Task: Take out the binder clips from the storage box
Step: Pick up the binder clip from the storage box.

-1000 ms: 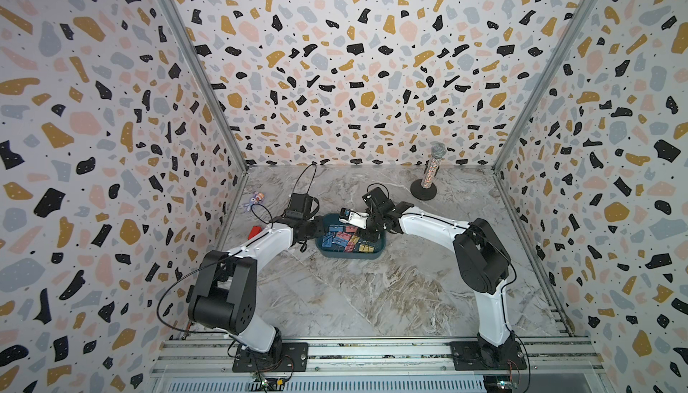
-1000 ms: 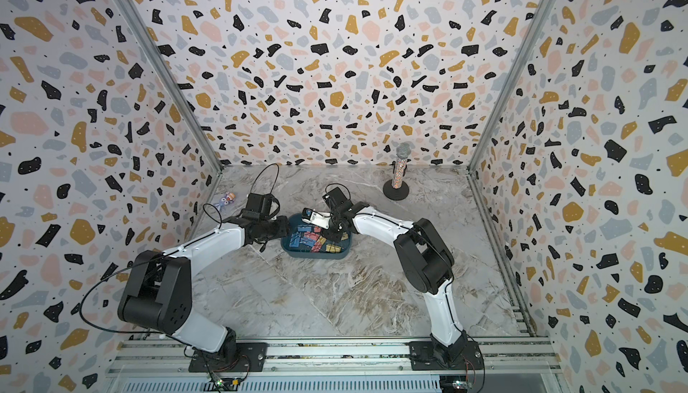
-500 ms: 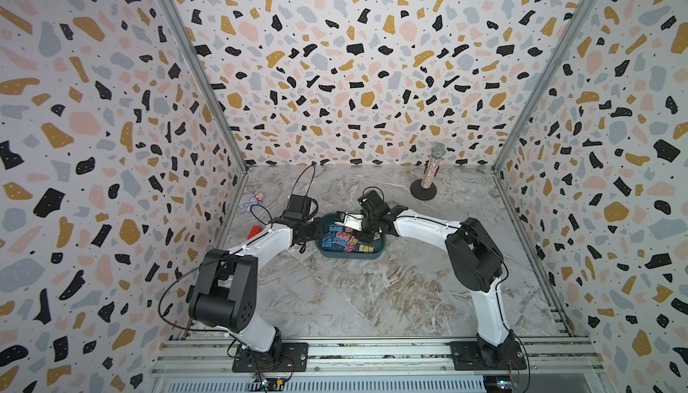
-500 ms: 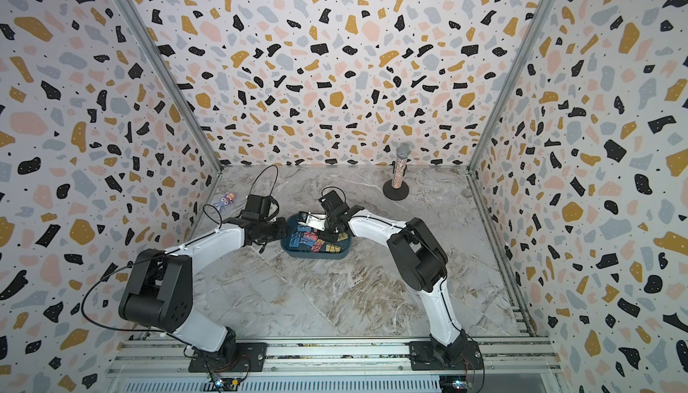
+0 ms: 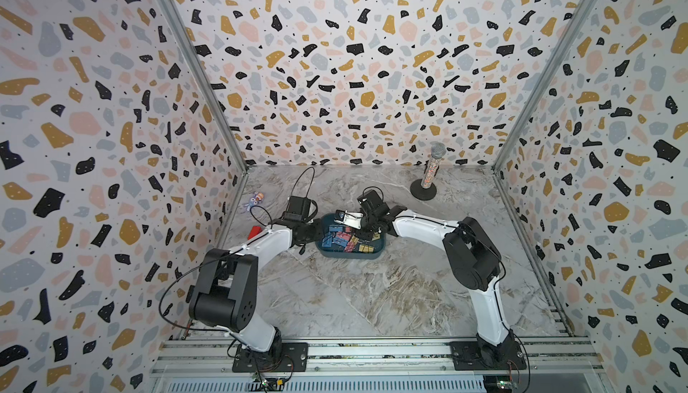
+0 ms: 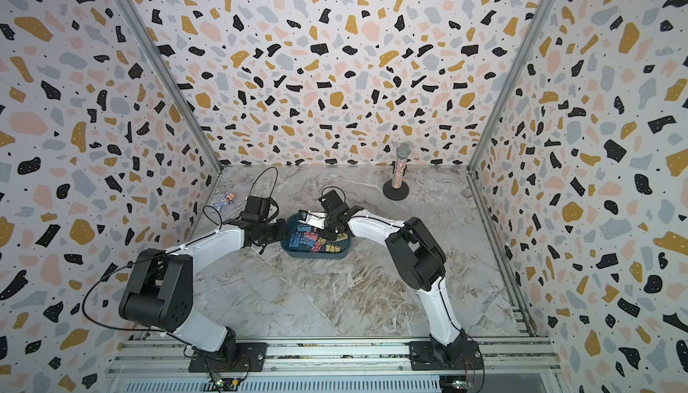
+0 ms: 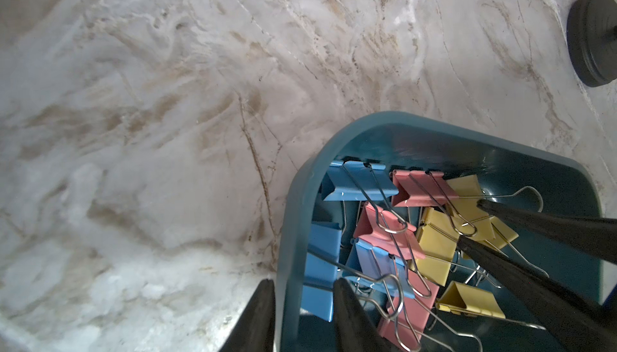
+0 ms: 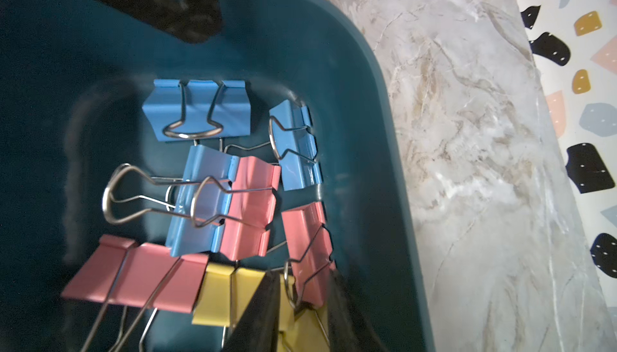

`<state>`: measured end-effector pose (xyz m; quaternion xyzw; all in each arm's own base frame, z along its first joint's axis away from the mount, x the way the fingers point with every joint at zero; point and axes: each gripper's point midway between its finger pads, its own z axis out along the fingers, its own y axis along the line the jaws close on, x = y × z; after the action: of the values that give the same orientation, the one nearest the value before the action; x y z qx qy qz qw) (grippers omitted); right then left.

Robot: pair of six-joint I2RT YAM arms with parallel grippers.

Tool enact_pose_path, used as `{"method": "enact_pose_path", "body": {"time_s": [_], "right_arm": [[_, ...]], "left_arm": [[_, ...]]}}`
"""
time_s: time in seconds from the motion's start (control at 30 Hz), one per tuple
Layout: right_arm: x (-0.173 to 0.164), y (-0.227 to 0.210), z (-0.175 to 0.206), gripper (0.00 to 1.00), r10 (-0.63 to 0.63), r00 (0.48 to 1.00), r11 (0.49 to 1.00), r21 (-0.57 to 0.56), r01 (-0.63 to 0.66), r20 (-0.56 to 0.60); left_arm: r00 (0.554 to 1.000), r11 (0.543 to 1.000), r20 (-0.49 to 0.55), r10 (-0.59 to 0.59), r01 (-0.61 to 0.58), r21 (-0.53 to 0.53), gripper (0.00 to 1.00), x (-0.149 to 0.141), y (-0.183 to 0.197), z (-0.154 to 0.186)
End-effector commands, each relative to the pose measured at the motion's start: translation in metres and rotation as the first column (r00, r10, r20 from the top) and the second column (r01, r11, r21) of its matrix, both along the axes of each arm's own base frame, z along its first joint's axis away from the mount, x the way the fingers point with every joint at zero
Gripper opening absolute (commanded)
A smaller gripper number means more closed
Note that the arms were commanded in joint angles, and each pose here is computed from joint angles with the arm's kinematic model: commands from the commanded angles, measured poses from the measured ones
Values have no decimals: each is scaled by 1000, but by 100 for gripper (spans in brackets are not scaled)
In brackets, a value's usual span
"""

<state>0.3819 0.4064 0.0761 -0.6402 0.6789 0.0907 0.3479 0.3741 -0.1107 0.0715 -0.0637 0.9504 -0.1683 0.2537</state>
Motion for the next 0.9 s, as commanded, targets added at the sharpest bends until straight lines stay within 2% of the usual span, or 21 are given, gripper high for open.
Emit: {"method": "enact_pose_path", "body": {"time_s": [0.0,0.4,0.63,0.87], "right_arm": [[6,10,13,27,13,999,1000,21,-13,34],[8,13,6,19,40,999,999,2,-40,37],[9,14,4,7,41,999,999,-3,-41,32],[8,15,20,0,51,997,999,14,-52,57]], "left_arm": [[1000,1000,-11,0,0,-15,33,-1,0,-6],[1000,999,7,-1,1,-33,32,3,-2,-6],[1000,999,2,1,0,-36,32,2,-2,-8],[1000,999,0,4,-4,-39,31,3,-2,-8]]}}
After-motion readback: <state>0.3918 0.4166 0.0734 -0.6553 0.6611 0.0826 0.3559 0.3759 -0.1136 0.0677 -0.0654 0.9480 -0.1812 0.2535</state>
